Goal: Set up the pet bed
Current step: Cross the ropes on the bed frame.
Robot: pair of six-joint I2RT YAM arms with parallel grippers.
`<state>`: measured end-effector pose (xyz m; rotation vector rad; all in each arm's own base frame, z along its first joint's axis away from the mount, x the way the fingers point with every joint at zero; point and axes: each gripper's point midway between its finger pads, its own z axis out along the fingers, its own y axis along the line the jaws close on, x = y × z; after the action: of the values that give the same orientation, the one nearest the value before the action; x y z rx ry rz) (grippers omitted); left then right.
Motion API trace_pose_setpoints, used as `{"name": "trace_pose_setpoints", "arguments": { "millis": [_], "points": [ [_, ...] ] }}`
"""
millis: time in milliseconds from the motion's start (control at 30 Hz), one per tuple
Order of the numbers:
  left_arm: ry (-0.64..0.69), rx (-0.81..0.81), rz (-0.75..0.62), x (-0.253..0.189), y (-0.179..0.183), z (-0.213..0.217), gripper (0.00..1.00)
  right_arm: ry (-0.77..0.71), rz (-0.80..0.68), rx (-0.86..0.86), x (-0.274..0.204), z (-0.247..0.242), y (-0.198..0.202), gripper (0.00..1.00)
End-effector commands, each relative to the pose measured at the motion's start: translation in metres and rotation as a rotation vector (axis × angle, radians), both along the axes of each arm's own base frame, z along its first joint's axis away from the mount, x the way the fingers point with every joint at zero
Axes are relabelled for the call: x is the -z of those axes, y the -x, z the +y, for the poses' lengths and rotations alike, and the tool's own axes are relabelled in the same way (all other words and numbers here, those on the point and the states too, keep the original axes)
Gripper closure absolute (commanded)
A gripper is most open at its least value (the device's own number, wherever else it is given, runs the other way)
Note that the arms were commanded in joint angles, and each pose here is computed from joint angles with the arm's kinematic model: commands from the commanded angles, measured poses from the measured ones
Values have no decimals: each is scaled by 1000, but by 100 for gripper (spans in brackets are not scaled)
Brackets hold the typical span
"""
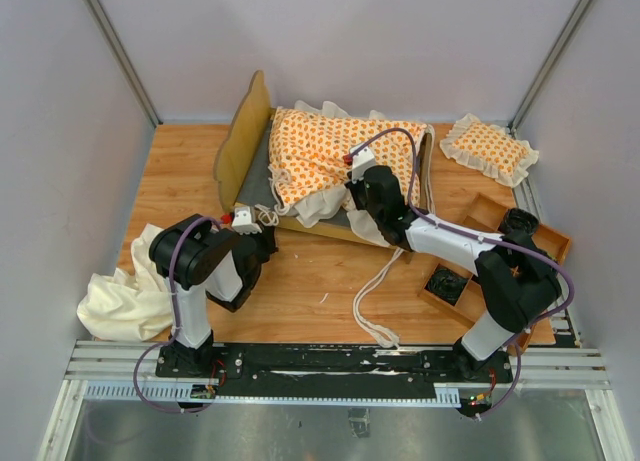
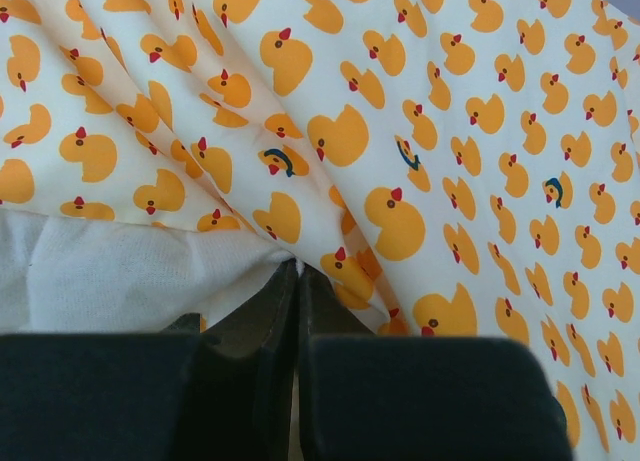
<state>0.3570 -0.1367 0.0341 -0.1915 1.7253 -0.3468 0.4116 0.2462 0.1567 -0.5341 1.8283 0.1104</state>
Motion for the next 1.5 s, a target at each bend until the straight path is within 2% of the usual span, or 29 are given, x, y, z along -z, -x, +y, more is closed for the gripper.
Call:
{"name": "trace_pose_setpoints", "arguments": {
  "millis": [0,67,367,433,567,767,1033,1167,1233,1333,1467],
  "points": [
    [52,5,-140,-39,-8,-4,96,-16,-25,40,-10,-16,-7,98],
    [59,8,-154,-41,-5,-4,100,-15,-24,39,-10,-17,-6,98],
    [155,24,-172,-53,10,-4,100,-10,-23,37,-12,-18,-5,98],
    [175,8,-145,-52,13,-1,100,-10,-24,37,-13,-18,-5,98],
    [189,-31,-4,-32,22,2,100,-15,-21,35,-13,-17,-4,98],
    [214,-56,137,-14,53,4,100,-27,-17,29,-15,-15,-4,98],
    [244,-35,224,-4,88,2,100,-37,-8,14,-17,-12,-2,98],
    [191,70,202,-13,103,-8,100,-24,-1,26,-15,-15,-2,98],
    [221,33,238,-15,109,-2,100,-13,-2,29,-14,-17,-1,98],
    [242,26,214,-34,114,3,100,-2,0,38,-11,-19,-2,98],
    [219,-59,214,-49,121,26,100,-15,5,31,-10,-15,-4,98]
  ]
}}
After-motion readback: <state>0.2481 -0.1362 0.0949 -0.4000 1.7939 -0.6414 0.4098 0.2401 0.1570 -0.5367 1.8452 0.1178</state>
